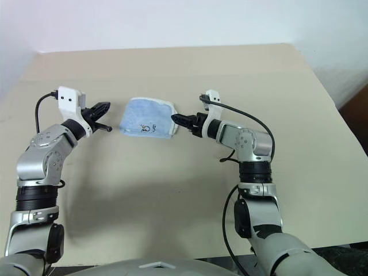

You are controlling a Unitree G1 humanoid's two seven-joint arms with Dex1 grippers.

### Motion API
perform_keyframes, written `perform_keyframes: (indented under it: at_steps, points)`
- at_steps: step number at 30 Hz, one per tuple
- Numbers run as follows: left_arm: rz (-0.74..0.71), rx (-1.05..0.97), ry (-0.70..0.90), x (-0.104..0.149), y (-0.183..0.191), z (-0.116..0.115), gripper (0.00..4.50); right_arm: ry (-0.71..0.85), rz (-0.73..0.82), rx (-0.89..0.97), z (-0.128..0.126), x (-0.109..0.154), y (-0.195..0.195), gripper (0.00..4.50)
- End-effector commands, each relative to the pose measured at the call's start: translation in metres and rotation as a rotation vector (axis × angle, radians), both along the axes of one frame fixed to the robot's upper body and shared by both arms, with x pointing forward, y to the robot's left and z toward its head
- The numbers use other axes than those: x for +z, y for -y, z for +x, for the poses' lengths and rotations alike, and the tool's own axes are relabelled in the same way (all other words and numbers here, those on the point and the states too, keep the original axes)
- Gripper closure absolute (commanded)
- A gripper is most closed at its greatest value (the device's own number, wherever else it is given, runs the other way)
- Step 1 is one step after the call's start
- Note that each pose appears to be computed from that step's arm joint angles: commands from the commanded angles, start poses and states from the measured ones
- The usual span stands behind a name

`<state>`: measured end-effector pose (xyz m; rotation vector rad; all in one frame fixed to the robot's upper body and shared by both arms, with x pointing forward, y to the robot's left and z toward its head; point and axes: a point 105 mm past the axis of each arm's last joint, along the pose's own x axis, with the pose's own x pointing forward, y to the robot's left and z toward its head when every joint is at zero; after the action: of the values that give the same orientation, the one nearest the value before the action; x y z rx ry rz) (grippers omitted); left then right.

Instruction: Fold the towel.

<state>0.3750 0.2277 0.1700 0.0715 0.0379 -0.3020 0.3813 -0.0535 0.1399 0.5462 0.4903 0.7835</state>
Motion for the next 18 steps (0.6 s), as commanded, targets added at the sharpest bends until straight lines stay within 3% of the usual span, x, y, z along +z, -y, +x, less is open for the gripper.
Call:
perform_keyframes:
  at_steps: [1, 18]
  points:
    - [0.013, 0.002, 0.064, 0.015, 0.0, -0.003, 4.5, -0.072, 0.044, 0.002, 0.002, -0.001, -0.003, 0.03]
    - [0.002, -0.04, 0.064, 0.013, 0.012, -0.003, 4.5, -0.215, 0.147, 0.17, -0.01, -0.001, -0.077, 0.03]
